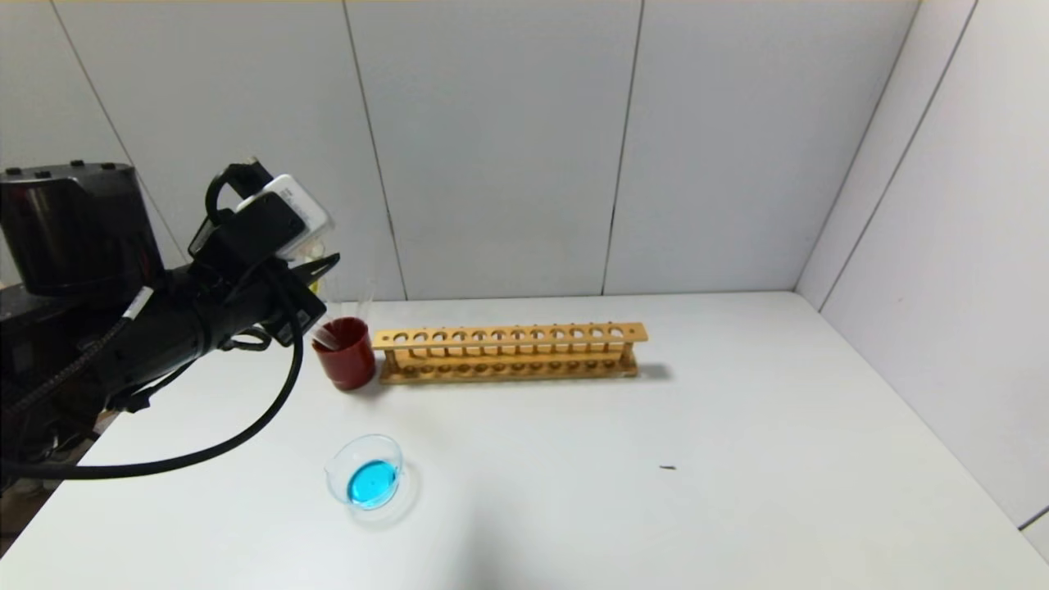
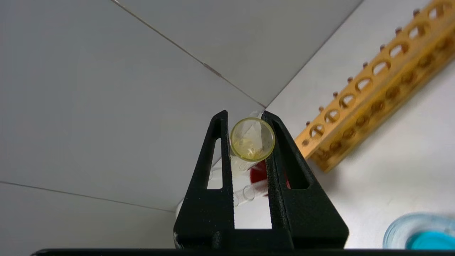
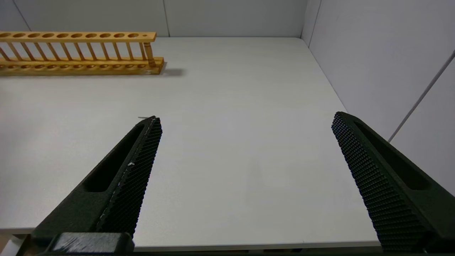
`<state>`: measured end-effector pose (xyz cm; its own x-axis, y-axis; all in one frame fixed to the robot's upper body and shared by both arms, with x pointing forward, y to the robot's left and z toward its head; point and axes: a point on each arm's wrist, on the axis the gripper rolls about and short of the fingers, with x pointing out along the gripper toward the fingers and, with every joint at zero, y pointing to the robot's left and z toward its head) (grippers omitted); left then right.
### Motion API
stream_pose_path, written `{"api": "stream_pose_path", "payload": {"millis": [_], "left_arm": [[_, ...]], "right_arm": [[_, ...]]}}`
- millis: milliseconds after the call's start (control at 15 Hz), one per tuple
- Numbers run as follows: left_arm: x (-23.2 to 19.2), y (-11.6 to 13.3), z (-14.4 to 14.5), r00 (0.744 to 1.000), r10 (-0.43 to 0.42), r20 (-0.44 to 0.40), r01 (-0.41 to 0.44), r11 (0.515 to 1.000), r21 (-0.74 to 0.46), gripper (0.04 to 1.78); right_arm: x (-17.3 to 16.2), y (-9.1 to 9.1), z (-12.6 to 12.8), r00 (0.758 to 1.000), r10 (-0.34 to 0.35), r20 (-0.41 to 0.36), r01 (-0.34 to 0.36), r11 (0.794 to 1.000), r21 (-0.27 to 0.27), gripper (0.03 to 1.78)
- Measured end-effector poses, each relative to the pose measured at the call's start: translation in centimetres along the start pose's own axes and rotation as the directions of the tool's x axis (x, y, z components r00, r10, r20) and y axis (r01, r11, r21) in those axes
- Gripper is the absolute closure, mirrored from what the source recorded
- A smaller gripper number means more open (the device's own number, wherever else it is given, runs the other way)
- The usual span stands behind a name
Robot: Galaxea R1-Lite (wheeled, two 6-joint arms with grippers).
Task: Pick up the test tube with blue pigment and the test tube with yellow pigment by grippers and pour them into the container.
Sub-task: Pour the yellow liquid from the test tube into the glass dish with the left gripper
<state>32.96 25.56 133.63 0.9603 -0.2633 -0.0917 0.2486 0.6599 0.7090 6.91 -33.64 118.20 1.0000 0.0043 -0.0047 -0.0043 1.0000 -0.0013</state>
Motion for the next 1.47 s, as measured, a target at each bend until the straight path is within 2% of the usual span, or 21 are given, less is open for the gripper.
{"api": "stream_pose_path", "payload": {"millis": [667, 867, 1067, 1467], "left_arm": [[-4.2, -2.4, -2.5, 0.996, -0.087, -0.027, 0.091, 0.983, 0.158, 1.51], [-5.4, -3.6, -3.0, 0.987, -0.161, 0.015, 0.155, 0.966, 0.207, 1.51], [-6.1, -4.5, -2.8, 0.983, -0.165, 0.083, 0.142, 0.963, 0.230, 1.51], [-6.3, -5.9, -3.8, 0.964, -0.243, 0.104, 0.200, 0.929, 0.313, 1.51]], "right_arm": [[0.0, 0.0, 0.0, 1.000, 0.000, 0.000, 0.000, 1.000, 0.000, 0.06], [0.0, 0.0, 0.0, 1.000, 0.000, 0.000, 0.000, 1.000, 0.000, 0.06], [0.0, 0.0, 0.0, 1.000, 0.000, 0.000, 0.000, 1.000, 0.000, 0.06], [0.0, 0.0, 0.0, 1.000, 0.000, 0.000, 0.000, 1.000, 0.000, 0.06]]}}
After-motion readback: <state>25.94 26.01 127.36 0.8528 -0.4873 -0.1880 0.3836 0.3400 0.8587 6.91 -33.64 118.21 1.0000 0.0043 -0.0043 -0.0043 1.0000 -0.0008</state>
